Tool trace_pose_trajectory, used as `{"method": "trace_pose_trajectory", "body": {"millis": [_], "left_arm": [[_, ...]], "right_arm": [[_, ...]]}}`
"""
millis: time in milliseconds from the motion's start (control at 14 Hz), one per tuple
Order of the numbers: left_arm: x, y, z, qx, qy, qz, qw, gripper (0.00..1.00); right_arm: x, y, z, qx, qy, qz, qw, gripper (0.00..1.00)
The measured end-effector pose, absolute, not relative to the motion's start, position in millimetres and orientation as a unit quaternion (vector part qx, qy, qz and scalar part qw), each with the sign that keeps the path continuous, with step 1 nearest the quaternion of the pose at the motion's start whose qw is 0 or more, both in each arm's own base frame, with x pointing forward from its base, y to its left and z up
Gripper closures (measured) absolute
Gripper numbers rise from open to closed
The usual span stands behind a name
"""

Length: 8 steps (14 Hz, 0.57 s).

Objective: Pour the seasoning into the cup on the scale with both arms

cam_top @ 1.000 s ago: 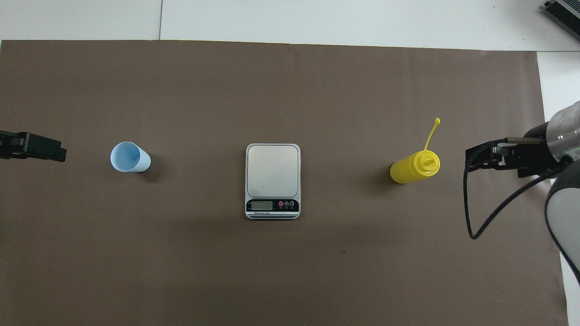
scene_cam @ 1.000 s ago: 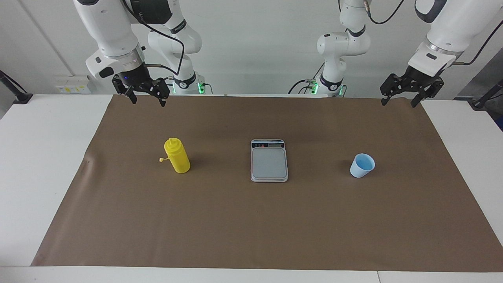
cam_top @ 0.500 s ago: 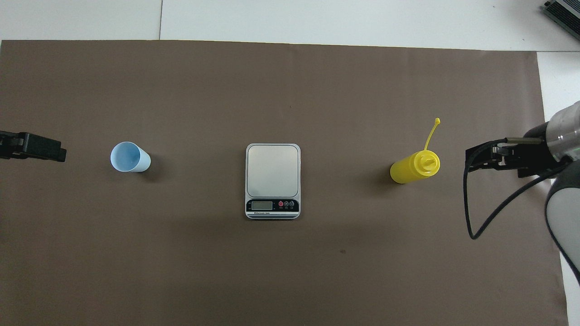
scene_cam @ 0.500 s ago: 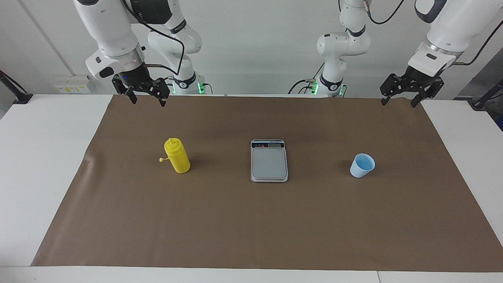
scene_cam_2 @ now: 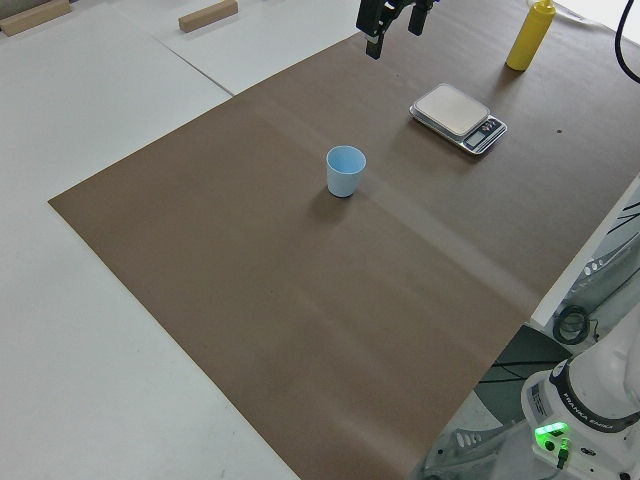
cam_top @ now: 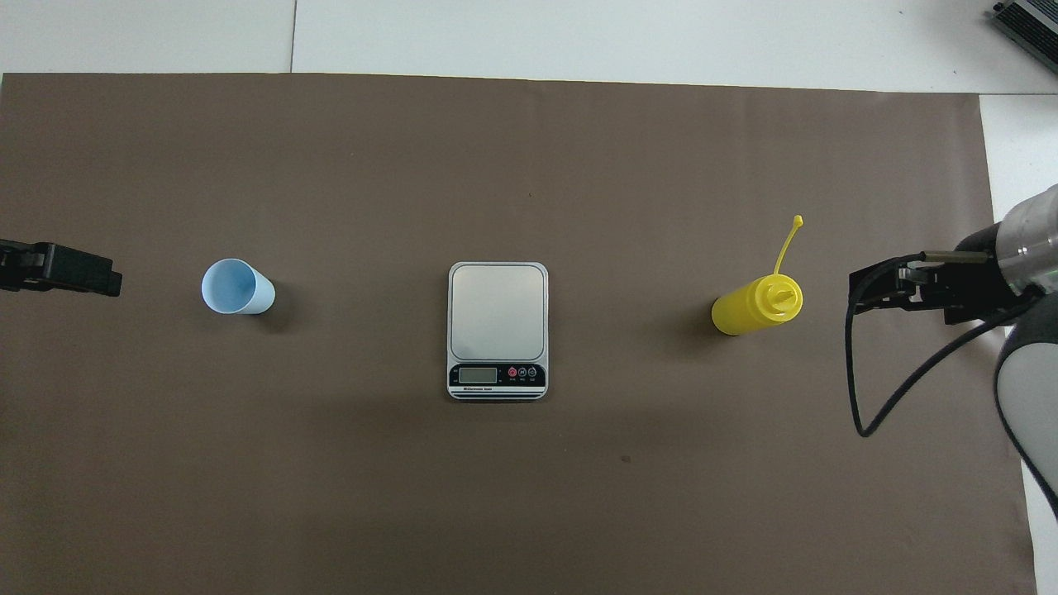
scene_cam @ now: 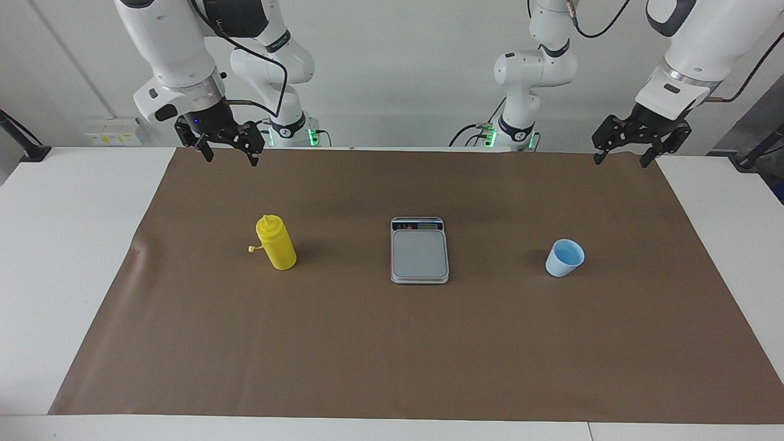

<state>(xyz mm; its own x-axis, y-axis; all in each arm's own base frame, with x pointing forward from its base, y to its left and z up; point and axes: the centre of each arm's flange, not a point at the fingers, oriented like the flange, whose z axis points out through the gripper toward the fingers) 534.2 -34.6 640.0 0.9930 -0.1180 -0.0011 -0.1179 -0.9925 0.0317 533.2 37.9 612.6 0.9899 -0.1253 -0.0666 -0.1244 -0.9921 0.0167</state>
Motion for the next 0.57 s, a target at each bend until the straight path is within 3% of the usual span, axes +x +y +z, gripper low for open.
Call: {"method": "trace_pose_trajectory", "body": {"millis": [571], "left_arm": [[534.0, -35.9, 631.7, 0.998, -0.06, 0.0, 0.016, 0.0]], "right_arm": [[533.2, 37.9, 612.6, 0.997, -0.063, -0.034, 0.006, 0.0]]}}
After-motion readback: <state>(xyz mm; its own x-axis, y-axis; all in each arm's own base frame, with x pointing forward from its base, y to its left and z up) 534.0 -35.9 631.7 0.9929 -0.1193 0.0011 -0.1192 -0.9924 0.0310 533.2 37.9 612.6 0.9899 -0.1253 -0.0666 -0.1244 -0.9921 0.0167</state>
